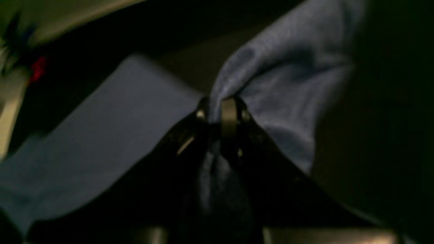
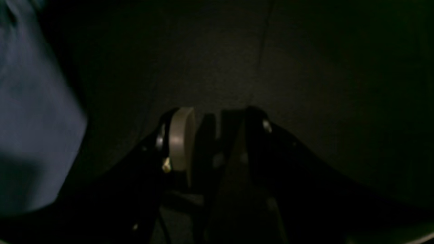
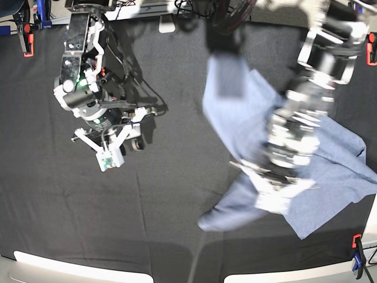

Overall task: Layout the t-shirt on the table in an organized manner, then fold the t-shirt properly
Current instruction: 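Grasp the bunched fabric with the left gripper and drag it toward the hem, then release and regrasp the shirt fabric with the left gripper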

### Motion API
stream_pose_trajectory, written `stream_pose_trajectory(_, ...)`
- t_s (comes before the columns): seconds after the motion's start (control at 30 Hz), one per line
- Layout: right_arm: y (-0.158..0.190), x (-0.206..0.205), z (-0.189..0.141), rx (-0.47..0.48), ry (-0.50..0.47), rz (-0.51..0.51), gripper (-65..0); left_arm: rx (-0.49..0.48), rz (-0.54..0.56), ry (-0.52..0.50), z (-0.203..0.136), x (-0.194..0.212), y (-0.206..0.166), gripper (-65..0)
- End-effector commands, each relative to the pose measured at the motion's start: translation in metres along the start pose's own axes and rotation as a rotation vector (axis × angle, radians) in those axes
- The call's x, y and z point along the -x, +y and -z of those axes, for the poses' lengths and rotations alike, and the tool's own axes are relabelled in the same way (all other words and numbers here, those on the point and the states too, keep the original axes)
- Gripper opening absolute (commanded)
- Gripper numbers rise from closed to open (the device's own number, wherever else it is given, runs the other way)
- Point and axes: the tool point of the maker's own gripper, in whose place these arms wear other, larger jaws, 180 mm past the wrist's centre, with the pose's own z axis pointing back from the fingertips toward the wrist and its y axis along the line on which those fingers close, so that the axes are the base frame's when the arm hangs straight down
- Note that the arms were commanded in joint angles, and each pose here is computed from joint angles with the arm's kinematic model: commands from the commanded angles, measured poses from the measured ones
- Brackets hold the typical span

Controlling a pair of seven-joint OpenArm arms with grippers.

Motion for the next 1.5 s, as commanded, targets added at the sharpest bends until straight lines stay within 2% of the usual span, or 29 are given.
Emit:
stream_pose_trajectory(0.0,-0.001,-0.018,-0.003,0.001,-0.062,-0.010,-42.4,-0.058,-0.007,-0.061,0.002,-0.021,0.025,-65.0)
stream_pose_trajectory(0.17,-0.001,-0.018,-0.003,-0.001,-0.062,-0.008,-42.4,-0.176,-0.017,0.027,0.005,0.014,0.083,-65.0)
stream_pose_trajectory(0.33,-0.001,-0.018,-0.003,-0.001,-0.062,-0.008,-42.4,-0.223,-0.004,0.152,0.005,0.069,0.106,-64.6)
stream_pose_trajectory(0.4,-0.001,-0.018,-0.003,-0.001,-0.062,-0.008,-42.4,-0.229,-0.001,0.175,0.003,0.078,0.108,-61.2)
stream_pose_trajectory(0.47,-0.001,-0.017,-0.003,-0.001,-0.060,-0.008,-42.4,-0.240,-0.003,0.170,0.003,0.076,0.110,-58.8)
stream_pose_trajectory(0.63,-0.001,-0.017,-0.003,-0.001,-0.059,-0.008,-42.4,-0.404,-0.041,0.068,-0.007,0.035,0.134,-58.9)
stream_pose_trajectory(0.87,-0.001,-0.017,-0.003,-0.001,-0.059,-0.009,-42.4,-0.389,-0.047,-0.057,-0.015,-0.019,0.131,-58.9)
stream_pose_trajectory(1.07,0.000,-0.018,-0.003,-0.007,-0.062,-0.004,-42.4,-0.395,-0.019,-0.020,-0.015,-0.012,0.132,-58.3)
stream_pose_trajectory(1.13,0.004,-0.020,-0.003,-0.026,-0.074,0.013,-42.4,-0.405,0.025,-0.023,-0.016,-0.013,0.134,-52.7)
stream_pose_trajectory(1.23,0.009,-0.023,-0.004,-0.056,-0.088,0.022,-42.4,-0.418,0.069,-0.021,-0.017,-0.013,0.135,-38.0)
stream_pose_trajectory(1.27,0.011,-0.023,-0.004,-0.064,-0.089,0.015,-42.4,-0.417,0.067,-0.013,-0.017,-0.011,0.135,-35.5)
stream_pose_trajectory(1.47,0.014,-0.022,-0.004,-0.081,-0.083,-0.006,-42.4,-0.415,0.046,0.050,-0.018,0.001,0.134,-36.4)
